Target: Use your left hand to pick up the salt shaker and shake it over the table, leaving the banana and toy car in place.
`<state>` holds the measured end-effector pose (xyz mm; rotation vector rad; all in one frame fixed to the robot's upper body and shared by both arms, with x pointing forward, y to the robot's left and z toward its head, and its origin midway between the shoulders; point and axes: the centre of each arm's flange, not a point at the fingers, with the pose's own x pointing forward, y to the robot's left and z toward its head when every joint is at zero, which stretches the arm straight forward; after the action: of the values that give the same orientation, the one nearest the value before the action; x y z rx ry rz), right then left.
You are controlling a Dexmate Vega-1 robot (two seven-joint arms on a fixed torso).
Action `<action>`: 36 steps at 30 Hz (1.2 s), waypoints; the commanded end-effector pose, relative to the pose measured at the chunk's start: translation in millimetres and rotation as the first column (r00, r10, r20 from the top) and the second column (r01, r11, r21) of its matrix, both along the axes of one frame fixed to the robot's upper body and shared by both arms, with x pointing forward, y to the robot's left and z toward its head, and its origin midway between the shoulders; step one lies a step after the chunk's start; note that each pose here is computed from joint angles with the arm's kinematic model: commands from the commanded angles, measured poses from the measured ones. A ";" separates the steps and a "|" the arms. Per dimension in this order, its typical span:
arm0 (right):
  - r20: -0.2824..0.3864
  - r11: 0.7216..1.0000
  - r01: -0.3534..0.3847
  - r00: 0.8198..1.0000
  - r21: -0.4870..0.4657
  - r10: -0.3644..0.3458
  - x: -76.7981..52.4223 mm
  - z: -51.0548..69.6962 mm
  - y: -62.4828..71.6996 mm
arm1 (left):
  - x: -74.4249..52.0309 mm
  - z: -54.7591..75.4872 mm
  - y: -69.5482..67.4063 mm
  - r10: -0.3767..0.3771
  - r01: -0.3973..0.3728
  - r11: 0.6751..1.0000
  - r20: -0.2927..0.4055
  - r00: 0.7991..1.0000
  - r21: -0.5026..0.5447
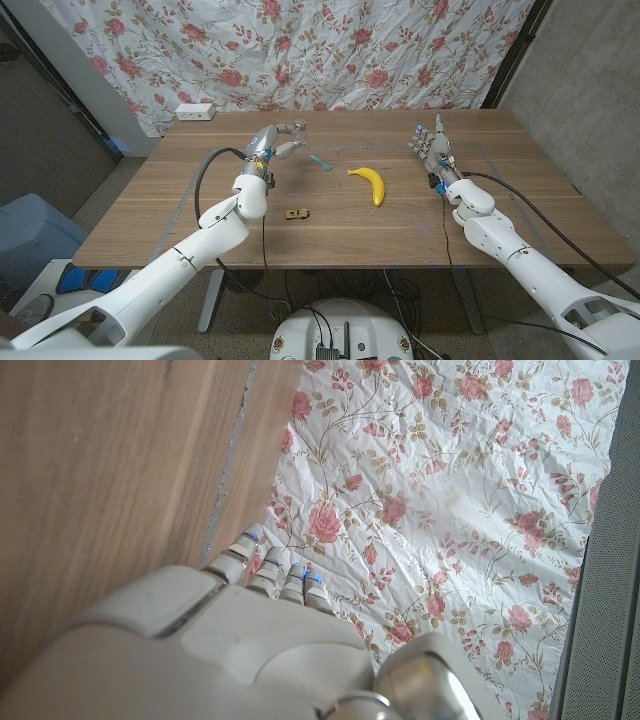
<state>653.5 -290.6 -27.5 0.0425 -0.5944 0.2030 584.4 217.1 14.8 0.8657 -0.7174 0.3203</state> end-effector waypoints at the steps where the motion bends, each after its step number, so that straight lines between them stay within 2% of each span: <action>1: 0.000 1.000 0.000 1.000 0.000 0.000 0.1 0.0 -0.1 | 6.4 -13.2 18.0 -0.045 0.037 0.996 -0.097 0.994 -0.087; 14: 0.000 1.000 0.000 1.000 0.000 0.000 0.0 0.0 0.0 | 15.5 -27.9 30.0 -0.096 0.077 0.987 -0.136 0.986 -0.140; 36: 0.000 1.000 0.000 1.000 0.000 0.000 0.0 0.0 0.0 | 24.7 -49.6 41.6 -0.124 0.101 0.982 -0.137 0.983 -0.161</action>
<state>653.5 -290.6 -27.5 0.0424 -0.5941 0.2031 603.9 250.6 -21.6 0.7085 -0.5986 0.2106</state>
